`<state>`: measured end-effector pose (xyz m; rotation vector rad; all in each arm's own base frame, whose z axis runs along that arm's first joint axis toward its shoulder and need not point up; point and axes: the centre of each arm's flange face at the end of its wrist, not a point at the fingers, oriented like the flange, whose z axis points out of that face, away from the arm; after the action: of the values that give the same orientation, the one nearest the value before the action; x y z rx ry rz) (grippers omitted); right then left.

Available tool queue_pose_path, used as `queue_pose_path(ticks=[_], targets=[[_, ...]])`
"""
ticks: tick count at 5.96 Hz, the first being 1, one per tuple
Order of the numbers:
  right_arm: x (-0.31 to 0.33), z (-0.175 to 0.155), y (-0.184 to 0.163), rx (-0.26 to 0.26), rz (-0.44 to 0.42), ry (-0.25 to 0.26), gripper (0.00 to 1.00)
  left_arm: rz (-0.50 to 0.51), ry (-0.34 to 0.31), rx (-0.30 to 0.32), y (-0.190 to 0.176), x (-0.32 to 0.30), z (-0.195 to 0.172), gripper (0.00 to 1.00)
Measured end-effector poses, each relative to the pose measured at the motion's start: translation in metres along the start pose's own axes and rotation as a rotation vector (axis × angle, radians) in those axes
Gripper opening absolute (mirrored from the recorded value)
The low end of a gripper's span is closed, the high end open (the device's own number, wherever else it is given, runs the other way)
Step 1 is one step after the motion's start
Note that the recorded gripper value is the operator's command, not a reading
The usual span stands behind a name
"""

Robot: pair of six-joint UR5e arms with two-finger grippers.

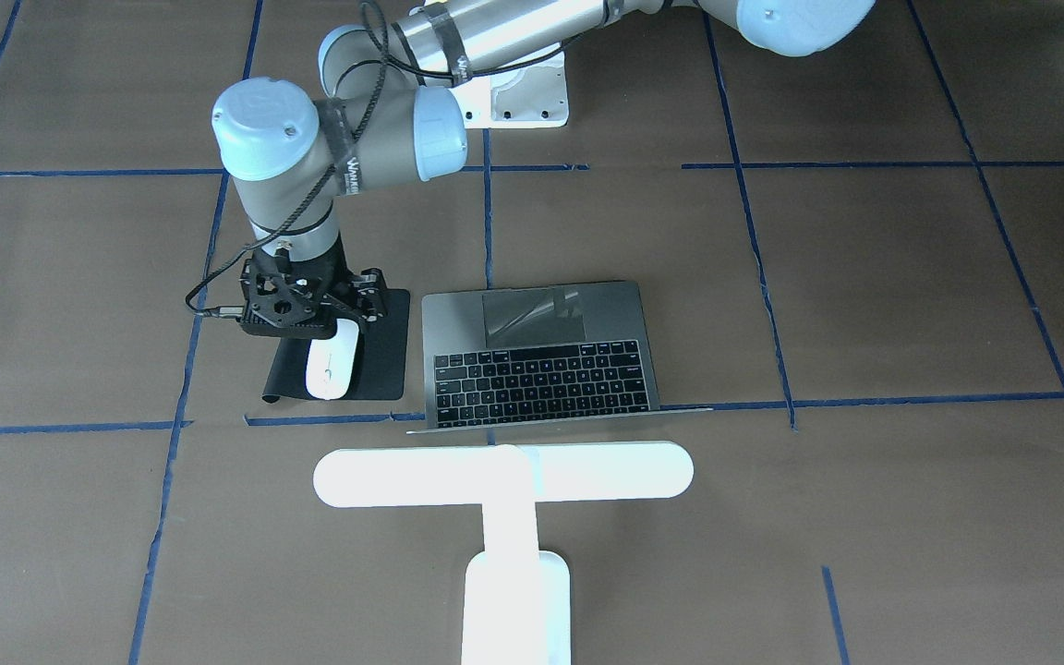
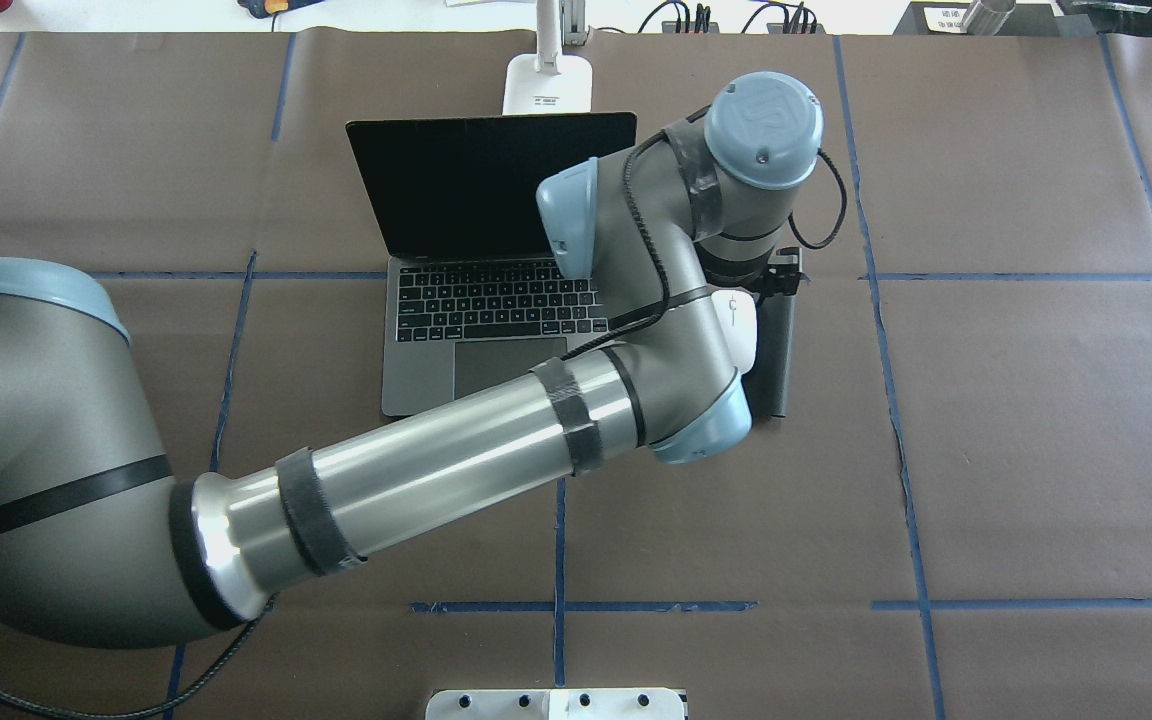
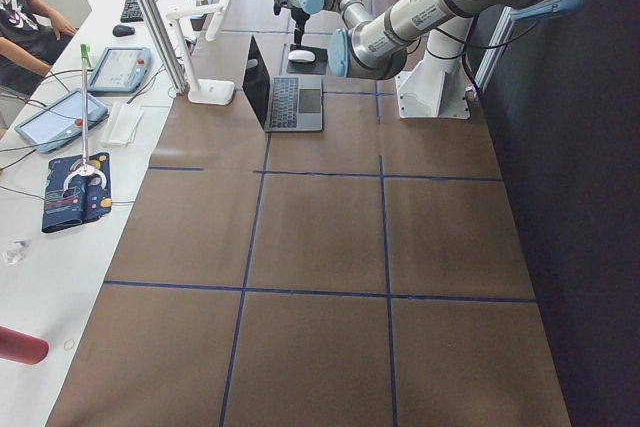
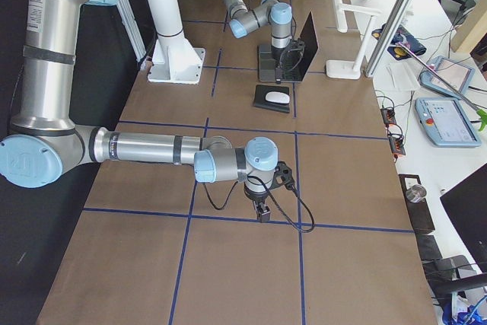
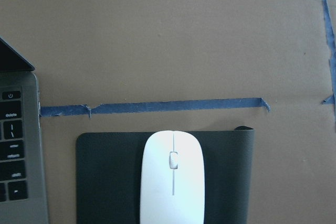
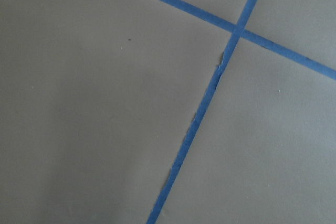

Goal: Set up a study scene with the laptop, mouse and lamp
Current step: 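Release the mouse and withdraw the left arm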

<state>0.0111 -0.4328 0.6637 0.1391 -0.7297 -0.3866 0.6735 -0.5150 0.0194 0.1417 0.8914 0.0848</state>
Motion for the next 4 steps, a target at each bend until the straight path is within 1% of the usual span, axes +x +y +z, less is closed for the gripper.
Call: queue_pose_path(ticks=[1,2,3,4], targets=[[0.001,0.000,0.000,-0.001,0.017,0.000,1.00,0.101,-0.007,-0.004,0.024,-0.075,-0.020,1.00],[0.004,0.000,0.003,-0.001,0.047,0.002,0.99,0.196,-0.020,-0.010,0.054,-0.177,-0.049,1.00],[0.010,-0.006,0.008,0.010,0.118,0.005,1.00,0.239,-0.041,-0.015,0.082,-0.271,-0.081,1.00],[0.014,-0.015,0.008,0.029,0.193,0.009,1.00,0.218,-0.073,-0.020,0.108,-0.361,-0.113,1.00]])
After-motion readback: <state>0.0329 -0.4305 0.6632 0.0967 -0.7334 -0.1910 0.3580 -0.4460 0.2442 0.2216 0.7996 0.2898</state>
